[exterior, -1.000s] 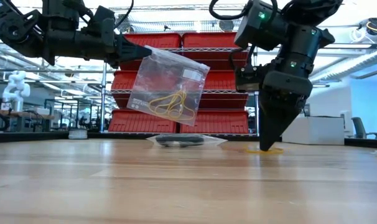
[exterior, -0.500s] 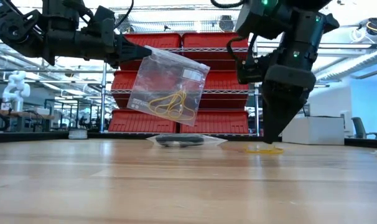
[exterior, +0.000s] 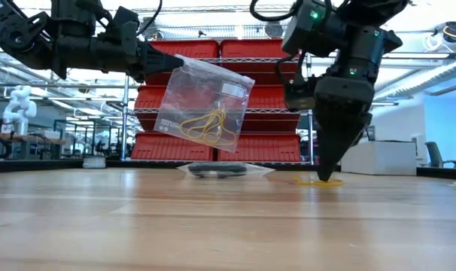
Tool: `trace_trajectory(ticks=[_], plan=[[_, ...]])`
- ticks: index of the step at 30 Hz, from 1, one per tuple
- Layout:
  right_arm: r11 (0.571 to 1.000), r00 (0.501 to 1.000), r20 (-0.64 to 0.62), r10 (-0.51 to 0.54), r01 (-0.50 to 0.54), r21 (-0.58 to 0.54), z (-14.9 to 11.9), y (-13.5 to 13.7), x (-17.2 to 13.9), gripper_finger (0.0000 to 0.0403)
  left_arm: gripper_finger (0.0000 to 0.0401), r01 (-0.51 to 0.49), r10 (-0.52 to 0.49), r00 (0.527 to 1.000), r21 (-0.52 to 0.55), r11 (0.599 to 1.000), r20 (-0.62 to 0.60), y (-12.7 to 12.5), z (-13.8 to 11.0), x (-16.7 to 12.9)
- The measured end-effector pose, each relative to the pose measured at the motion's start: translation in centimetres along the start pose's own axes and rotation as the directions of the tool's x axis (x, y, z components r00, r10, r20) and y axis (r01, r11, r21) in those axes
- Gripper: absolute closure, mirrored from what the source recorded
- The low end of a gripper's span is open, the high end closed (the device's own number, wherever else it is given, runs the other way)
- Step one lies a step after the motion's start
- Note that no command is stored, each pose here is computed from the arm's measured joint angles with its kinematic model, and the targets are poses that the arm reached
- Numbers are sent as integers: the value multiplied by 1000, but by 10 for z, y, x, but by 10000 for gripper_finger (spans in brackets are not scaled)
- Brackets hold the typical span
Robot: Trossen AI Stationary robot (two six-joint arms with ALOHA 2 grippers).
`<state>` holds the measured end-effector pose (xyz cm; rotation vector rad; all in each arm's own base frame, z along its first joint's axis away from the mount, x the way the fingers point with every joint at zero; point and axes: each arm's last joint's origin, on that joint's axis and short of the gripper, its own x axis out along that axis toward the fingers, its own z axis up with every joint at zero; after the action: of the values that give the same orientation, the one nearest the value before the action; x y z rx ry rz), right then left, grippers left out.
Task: Sort rubber bands
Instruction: Put the yellow rubber band on the zip bag
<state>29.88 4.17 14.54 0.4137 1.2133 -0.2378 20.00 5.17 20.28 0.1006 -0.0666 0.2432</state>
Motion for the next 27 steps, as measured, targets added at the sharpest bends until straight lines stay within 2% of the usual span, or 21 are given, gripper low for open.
trace_trajectory(ticks=[9, 17, 27], plan=[[995, 994, -24, -103, 104, 6, -3, -4, -2, 140, 401, 1, -1, 1000, 0, 1000, 0, 0, 0, 0], [999, 999, 23, -35, 36, -19, 1, -4, 2, 140, 401, 1, -1, 1000, 0, 1000, 0, 0, 0, 0], [999, 999, 15, -41, 41, -13, -1, -4, 2, 140, 401, 11, -11, 1000, 0, 1000, 1, 0, 0, 0]])
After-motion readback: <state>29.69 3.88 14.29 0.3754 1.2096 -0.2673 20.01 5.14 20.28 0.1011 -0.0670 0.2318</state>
